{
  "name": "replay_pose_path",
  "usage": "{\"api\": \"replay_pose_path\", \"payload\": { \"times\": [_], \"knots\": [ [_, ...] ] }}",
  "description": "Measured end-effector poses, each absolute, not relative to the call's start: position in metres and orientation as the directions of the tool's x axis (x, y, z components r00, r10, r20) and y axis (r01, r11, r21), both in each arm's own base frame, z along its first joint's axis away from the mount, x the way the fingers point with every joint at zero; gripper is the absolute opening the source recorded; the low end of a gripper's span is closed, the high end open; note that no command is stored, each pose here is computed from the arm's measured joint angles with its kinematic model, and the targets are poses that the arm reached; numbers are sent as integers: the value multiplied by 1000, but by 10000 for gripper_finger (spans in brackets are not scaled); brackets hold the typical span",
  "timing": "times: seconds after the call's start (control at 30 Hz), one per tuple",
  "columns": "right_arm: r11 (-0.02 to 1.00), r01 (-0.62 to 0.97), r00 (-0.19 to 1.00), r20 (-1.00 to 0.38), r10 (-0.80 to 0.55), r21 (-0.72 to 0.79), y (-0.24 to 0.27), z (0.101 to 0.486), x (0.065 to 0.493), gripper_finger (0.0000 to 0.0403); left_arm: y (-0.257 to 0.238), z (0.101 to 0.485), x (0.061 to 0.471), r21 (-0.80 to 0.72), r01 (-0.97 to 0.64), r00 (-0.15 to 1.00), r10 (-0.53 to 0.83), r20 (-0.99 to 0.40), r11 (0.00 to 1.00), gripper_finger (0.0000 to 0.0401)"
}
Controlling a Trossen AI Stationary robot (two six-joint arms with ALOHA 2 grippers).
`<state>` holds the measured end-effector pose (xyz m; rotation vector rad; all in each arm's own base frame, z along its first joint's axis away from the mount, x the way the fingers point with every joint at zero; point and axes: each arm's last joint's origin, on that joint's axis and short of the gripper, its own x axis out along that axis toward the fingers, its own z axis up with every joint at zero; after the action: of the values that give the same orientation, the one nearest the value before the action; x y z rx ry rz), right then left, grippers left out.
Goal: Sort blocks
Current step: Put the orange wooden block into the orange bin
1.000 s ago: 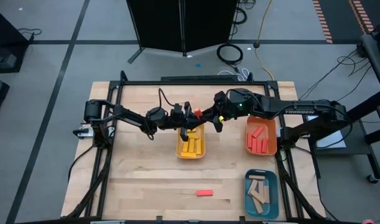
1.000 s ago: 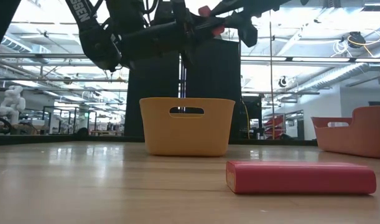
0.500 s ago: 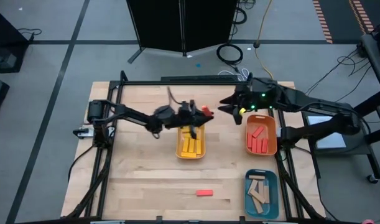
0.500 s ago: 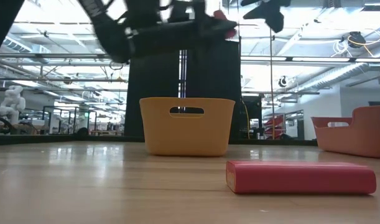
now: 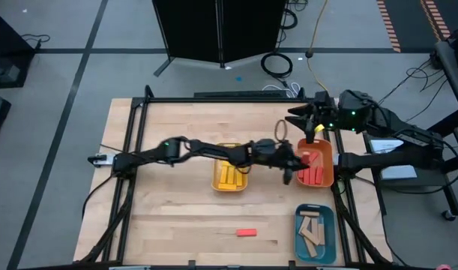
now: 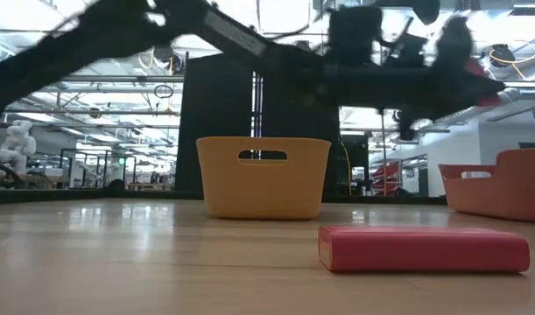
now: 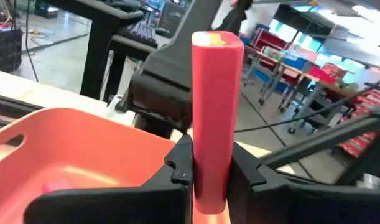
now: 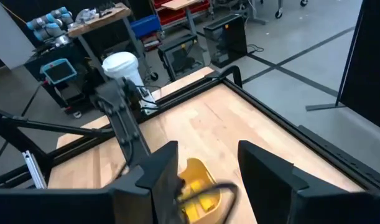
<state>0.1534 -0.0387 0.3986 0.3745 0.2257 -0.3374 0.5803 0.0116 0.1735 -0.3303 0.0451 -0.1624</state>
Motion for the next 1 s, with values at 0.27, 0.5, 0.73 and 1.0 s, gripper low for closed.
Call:
{"api": "replay_pose_path", "payload": {
  "times": [0.27, 0.5, 0.73, 1.0],
  "knots": [
    [873, 369, 915, -291, -280, 319, -37, 398, 144, 160, 25, 143, 608, -342, 60, 998, -45, 50, 938, 34],
    [870, 375, 909, -310, -278, 320, -37, 396, 147, 160, 31, 156, 611, -306, 47, 998, -35, 45, 951, 34],
    [858, 385, 904, -326, -277, 341, -38, 394, 149, 160, 25, 151, 611, -221, 50, 999, -51, 2, 974, 34],
    [860, 387, 901, -334, -277, 331, -39, 393, 153, 160, 18, 148, 611, -144, 40, 999, -43, -19, 989, 129]
  ]
}}
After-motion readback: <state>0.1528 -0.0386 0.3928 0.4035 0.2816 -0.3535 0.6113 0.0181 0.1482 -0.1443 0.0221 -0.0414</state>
